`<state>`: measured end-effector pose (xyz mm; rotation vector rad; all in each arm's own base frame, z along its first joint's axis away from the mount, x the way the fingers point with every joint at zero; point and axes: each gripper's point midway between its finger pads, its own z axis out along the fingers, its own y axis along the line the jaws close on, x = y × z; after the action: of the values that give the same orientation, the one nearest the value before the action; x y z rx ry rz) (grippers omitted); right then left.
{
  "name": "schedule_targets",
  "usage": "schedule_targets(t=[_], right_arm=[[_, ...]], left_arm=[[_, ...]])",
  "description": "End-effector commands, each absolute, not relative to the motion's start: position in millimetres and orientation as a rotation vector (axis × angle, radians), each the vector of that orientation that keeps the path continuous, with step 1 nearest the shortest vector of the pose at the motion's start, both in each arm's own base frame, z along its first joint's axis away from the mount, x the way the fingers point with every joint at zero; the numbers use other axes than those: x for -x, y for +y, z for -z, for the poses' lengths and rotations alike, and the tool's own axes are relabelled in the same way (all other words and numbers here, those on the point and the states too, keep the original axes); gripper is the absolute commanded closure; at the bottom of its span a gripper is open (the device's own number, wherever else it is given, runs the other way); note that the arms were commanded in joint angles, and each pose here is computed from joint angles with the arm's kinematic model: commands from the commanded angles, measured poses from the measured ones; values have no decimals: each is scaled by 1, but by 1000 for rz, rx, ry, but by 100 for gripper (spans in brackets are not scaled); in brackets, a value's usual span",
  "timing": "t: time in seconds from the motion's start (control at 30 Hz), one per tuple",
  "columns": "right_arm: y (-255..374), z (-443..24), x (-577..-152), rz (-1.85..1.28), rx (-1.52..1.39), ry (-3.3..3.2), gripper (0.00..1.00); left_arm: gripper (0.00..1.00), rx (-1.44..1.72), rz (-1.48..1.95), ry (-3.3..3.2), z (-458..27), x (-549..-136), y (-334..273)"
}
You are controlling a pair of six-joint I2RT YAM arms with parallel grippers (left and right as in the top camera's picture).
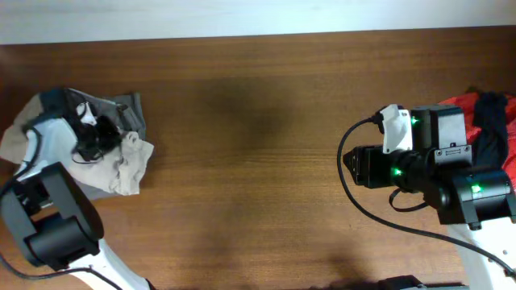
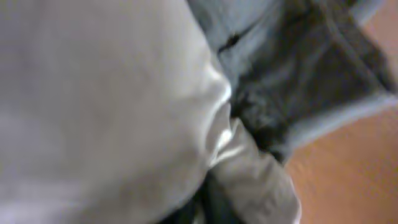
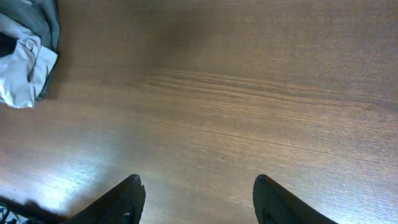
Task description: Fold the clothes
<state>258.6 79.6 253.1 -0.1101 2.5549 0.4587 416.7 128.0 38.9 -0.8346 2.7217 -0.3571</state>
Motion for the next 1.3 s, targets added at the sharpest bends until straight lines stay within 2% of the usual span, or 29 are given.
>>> schedule_targets(t=[0.0,0.1,0.23,0.27,0.37,0.43,0.63,0.77,0.9,0.97,1.07,1.17,1.27], right_arm=[[78,-258,-258,-445,117,2537,39],[78,-258,-258,-445,117,2537,39],[78,-257,-256,-446,115,2549,39],[78,-257,-256,-446,114,2551,39],[78,-256,-255,-445,114,2554,39],[78,-256,-255,-446,113,2556,39],[77,-253,-250,-453,85,2582,39],[77,-251,-248,-453,84,2594,40],[77,-252,-248,-453,84,2593,41],[77,-252,-248,-452,85,2591,42],[77,-256,-250,-451,89,2569,43],[77,-265,-253,-450,102,2513,43],[78,-278,-257,-449,112,2445,42]], left_arm=[[81,831,389,2669,-86,-424,140],[77,761,306,2637,-126,-424,147],[74,805,-79,2547,-158,-416,195],[77,814,-125,2525,-161,-417,203],[94,851,-191,2491,-158,-416,222],[100,882,-199,2484,-148,-416,235],[100,1059,-189,2581,-76,-395,268],[99,1115,-85,2695,-22,-386,261],[99,1129,-32,2741,-8,-381,252],[99,1107,17,2704,-27,-390,250],[97,1059,48,2622,-81,-402,249],[90,974,91,2523,-154,-411,239],[82,739,163,2466,-223,-413,208]])
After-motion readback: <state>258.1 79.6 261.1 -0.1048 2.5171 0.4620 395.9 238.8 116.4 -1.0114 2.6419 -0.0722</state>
